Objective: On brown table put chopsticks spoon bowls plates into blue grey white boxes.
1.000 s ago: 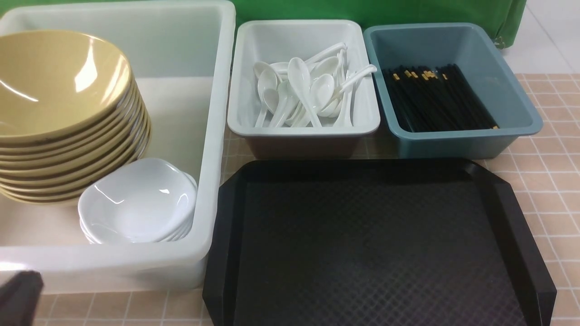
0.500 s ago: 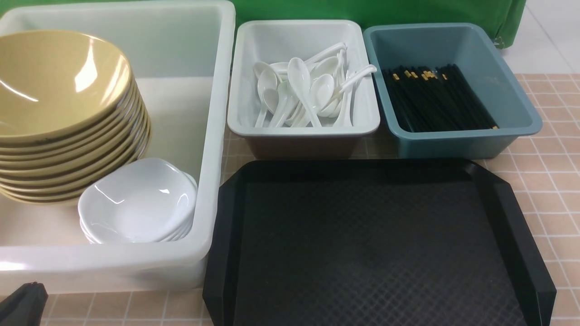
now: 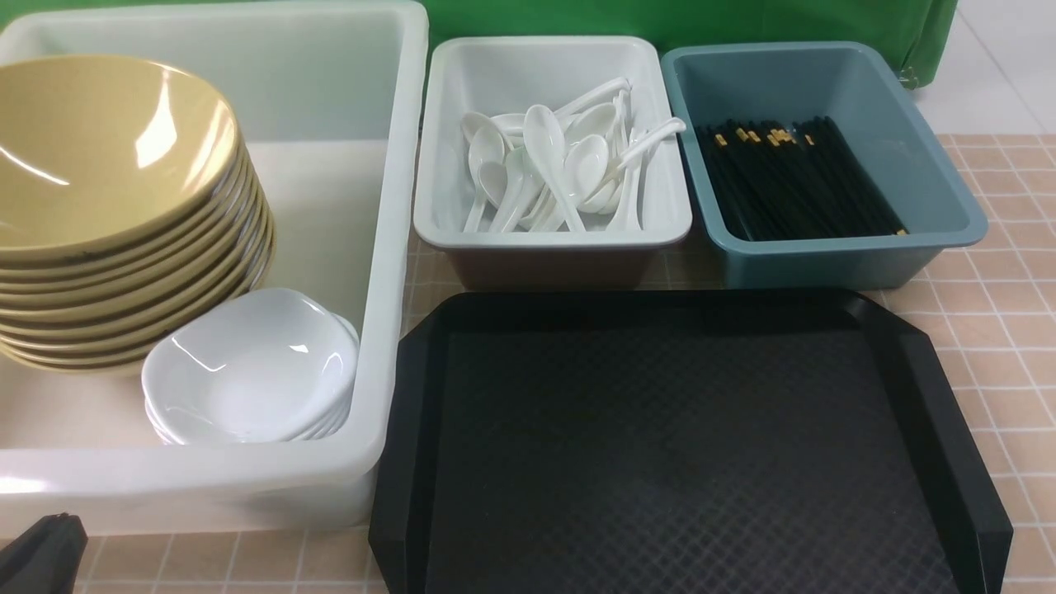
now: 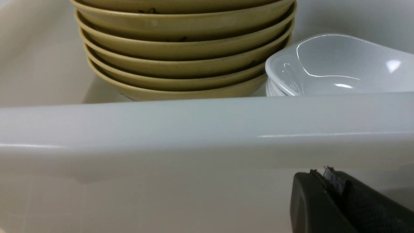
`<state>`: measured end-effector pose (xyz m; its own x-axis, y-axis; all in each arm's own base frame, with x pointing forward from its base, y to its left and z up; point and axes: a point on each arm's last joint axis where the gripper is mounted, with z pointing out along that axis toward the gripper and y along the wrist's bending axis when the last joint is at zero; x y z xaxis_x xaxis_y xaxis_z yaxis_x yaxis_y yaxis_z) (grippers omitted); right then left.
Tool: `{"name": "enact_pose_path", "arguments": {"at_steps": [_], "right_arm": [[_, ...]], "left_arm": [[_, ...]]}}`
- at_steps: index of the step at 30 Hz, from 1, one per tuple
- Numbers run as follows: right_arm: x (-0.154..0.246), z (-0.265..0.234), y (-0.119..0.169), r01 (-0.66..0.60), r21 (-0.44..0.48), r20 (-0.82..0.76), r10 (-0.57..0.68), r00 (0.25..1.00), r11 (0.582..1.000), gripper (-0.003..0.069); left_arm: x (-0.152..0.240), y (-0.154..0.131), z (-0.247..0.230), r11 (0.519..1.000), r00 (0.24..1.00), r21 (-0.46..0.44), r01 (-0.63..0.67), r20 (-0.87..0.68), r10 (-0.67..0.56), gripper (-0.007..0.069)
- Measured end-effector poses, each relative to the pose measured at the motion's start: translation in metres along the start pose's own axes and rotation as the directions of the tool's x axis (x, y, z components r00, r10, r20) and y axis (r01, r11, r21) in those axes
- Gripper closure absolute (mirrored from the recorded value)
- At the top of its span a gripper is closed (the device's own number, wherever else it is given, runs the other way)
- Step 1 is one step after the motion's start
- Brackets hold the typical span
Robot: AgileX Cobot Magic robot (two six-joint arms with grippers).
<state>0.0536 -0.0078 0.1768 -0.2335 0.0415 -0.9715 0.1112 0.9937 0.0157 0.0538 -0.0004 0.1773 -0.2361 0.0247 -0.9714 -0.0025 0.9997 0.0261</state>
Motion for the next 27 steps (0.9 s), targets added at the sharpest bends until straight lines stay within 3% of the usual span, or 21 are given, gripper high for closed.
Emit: {"name": "enact_pose_path", "arguments": {"at_steps": [27], "right_arm": [[0.0,0.0,0.0,0.0,0.0,0.0,0.0,1.0,1.0,0.056]], "left_arm": [[-0.0001,0.0,0.0,1.0,1.0,0.0,0.0,0.001,0.0,0.0624]]}}
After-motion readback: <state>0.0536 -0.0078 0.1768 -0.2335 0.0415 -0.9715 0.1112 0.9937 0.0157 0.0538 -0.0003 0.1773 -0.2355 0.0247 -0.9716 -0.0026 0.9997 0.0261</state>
